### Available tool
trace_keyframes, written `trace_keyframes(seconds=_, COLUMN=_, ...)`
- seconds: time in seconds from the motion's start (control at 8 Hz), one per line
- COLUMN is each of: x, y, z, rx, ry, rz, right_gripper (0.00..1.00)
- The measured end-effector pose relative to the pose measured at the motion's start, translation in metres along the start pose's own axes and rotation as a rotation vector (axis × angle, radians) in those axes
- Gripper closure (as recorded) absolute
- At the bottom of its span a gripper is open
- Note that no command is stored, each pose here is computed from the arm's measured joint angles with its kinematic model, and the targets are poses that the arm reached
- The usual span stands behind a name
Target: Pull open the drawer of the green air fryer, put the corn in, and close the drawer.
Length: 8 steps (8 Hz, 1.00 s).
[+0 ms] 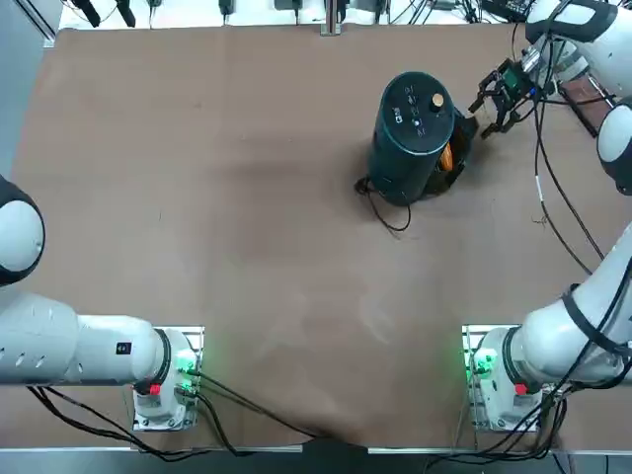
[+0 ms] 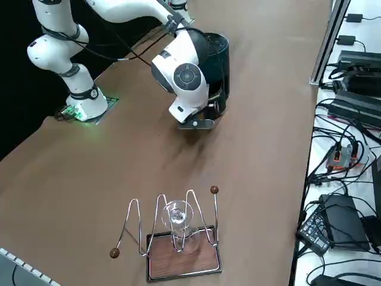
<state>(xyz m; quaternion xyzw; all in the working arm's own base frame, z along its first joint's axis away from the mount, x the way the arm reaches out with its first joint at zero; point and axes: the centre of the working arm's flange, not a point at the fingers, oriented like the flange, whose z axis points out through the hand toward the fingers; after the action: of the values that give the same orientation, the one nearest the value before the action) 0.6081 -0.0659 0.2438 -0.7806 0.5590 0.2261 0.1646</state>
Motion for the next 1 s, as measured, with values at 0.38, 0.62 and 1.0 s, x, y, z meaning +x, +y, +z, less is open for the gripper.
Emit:
trace_keyframes(seconds=0.38, x=0.003, y=0.000, z=0.012, rx=-0.003, ry=-0.023, rz=0.036, right_gripper=0.04)
trace_keyframes(seconds=0.62, x=0.004, y=0.000, z=0.015, rx=-0.007, ry=-0.025, rz=0.042, right_gripper=0.07)
trace_keyframes(seconds=1.0, x=0.004, y=0.000, z=0.014, rx=-0.006, ry=-0.026, rz=0.044, right_gripper=0.55)
